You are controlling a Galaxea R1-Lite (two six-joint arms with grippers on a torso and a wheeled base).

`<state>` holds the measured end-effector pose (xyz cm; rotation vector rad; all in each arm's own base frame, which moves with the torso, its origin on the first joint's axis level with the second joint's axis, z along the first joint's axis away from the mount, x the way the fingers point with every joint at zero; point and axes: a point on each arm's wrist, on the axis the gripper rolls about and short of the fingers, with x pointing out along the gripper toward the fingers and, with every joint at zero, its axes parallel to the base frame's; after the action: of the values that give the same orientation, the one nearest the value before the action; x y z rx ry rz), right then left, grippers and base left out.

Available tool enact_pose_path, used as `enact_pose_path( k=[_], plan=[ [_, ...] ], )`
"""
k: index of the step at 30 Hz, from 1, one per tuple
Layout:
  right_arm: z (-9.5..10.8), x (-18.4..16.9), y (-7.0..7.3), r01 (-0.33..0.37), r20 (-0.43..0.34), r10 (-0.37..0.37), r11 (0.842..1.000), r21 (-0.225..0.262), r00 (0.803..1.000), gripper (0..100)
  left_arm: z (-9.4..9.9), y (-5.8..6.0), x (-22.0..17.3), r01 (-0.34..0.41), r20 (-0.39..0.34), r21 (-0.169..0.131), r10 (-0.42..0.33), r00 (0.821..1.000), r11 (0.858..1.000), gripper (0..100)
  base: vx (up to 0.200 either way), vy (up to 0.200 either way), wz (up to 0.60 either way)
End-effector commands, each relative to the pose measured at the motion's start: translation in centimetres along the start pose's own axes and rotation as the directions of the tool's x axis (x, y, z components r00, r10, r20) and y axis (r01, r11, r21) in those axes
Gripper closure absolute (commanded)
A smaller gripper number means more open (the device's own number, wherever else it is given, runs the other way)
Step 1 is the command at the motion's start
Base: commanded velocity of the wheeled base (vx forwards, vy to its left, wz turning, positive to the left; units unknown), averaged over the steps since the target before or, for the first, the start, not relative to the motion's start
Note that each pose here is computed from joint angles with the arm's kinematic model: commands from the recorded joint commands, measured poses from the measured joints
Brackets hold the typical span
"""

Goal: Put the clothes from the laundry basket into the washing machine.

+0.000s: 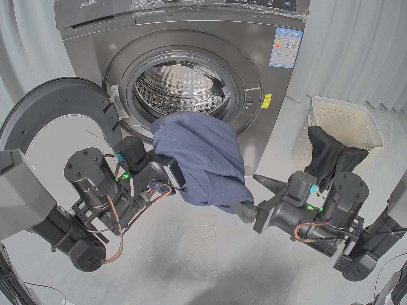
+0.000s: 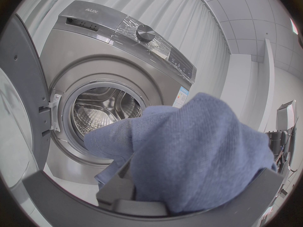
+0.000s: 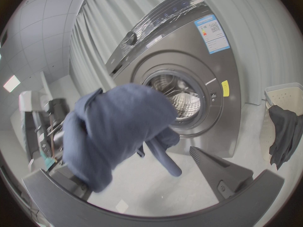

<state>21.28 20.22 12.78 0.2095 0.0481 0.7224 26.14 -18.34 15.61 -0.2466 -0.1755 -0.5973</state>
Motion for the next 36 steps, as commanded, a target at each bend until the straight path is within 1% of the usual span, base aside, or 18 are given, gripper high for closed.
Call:
enact_pose_path(
  k=[1,3,4,6,9,11,12,13,14,15,16,18,19,21,25,30,32,36],
  plan=[
    [-0.3,-5.7,0.9,-0.157,-0.093,0.151,0.986,-0.059,0.984,0,1.5,-0.7,-3.7,0.034,-0.021,0.002,-0.034,0.999,0.999,100,0.000,0.000,0.00],
    [-0.5,-6.4,0.9,-0.174,-0.111,0.167,0.983,-0.059,0.980,0,1.7,-0.8,-4.6,0.048,-0.031,0.003,-0.047,0.998,0.999,100,0.000,0.000,0.00],
    [-0.5,-6.4,0.9,-0.174,-0.111,0.167,0.983,-0.059,0.980,0,1.7,-0.8,-4.6,0.048,-0.031,0.003,-0.047,0.998,0.999,100,0.000,0.000,0.00],
    [-0.6,-6.7,0.8,-0.194,-0.114,0.186,0.979,-0.056,0.976,0,1.9,-0.7,-5.8,0.060,-0.051,0.004,-0.060,0.997,0.998,100,0.000,0.000,0.00],
    [-0.4,-6.9,0.6,-0.266,-0.113,0.260,0.963,-0.044,0.959,0,1.3,-0.3,-7.2,0.052,-0.100,0.007,-0.051,0.994,0.999,100,0.000,0.000,0.00],
    [-0.2,-6.8,0.3,-0.278,-0.099,0.273,0.960,-0.040,0.957,0,0.9,-0.2,-7.7,0.043,-0.122,0.006,-0.042,0.992,0.999,100,0.000,0.000,0.00],
    [-0.1,-6.8,0.2,-0.275,-0.097,0.271,0.960,-0.040,0.958,0,0.9,-0.2,-7.7,0.043,-0.125,0.004,-0.042,0.991,0.999,100,0.000,0.000,0.00],
    [0.1,-6.6,-1.0,-0.229,-0.086,0.224,0.972,-0.045,0.971,0,0.5,0.0,-8.1,0.038,-0.146,0.008,-0.037,0.989,0.999,100,0.000,0.000,0.00],
    [0.3,-6.5,-2.0,-0.193,-0.079,0.189,0.980,-0.047,0.979,0,0.4,0.0,-8.2,0.036,-0.155,0.006,-0.035,0.987,0.999,100,0.000,0.000,0.00],
    [0.3,-6.5,-2.2,-0.187,-0.078,0.183,0.981,-0.049,0.980,0,0.3,0.0,-8.2,0.035,-0.156,0.007,-0.033,0.987,0.999,100,0.000,0.000,0.00],
    [0.6,-6.0,-3.8,-0.125,-0.066,0.121,0.991,-0.057,0.990,0,0.2,0.1,-8.2,0.031,-0.162,0.010,-0.029,0.986,0.999,100,0.000,0.000,0.00],
    [0.2,-5.4,-4.9,-0.097,-0.077,0.092,0.994,-0.055,0.993,0,0.3,0.3,-8.2,0.026,-0.159,0.015,-0.023,0.987,1.000,100,0.000,0.000,0.00],
    [0.1,-5.2,-5.1,-0.094,-0.072,0.090,0.994,-0.055,0.993,0,0.4,0.5,-8.2,0.017,-0.154,0.014,-0.015,0.988,1.000,100,0.000,0.000,0.00],
    [0.2,-5.2,-5.1,-0.095,-0.066,0.091,0.994,-0.051,0.994,0,0.5,0.8,-8.3,0.006,-0.152,0.019,-0.003,0.988,1.000,100,0.000,0.000,0.00],
    [0.2,-4.8,-5.0,-0.102,-0.059,0.099,0.993,-0.056,0.993,0,0.4,0.9,-8.5,0.004,-0.159,0.036,0.002,0.987,0.999,100,0.000,0.000,0.00],
    [0.3,-4.7,-5.0,-0.100,-0.054,0.097,0.993,-0.060,0.994,0,0.5,0.9,-8.7,0.014,-0.159,0.038,-0.008,0.987,0.999,100,0.000,0.000,0.00],
    [0.5,-4.6,-5.0,-0.097,-0.046,0.094,0.993,-0.061,0.995,0,0.7,0.8,-8.8,0.030,-0.155,0.035,-0.024,0.988,0.999,100,0.200,0.000,0.00],
    [0.4,-4.6,-5.0,-0.098,-0.049,0.095,0.993,-0.059,0.994,0,0.6,0.8,-8.8,0.033,-0.160,0.038,-0.026,0.987,0.999,100,0.200,0.000,0.00]
  ],
)
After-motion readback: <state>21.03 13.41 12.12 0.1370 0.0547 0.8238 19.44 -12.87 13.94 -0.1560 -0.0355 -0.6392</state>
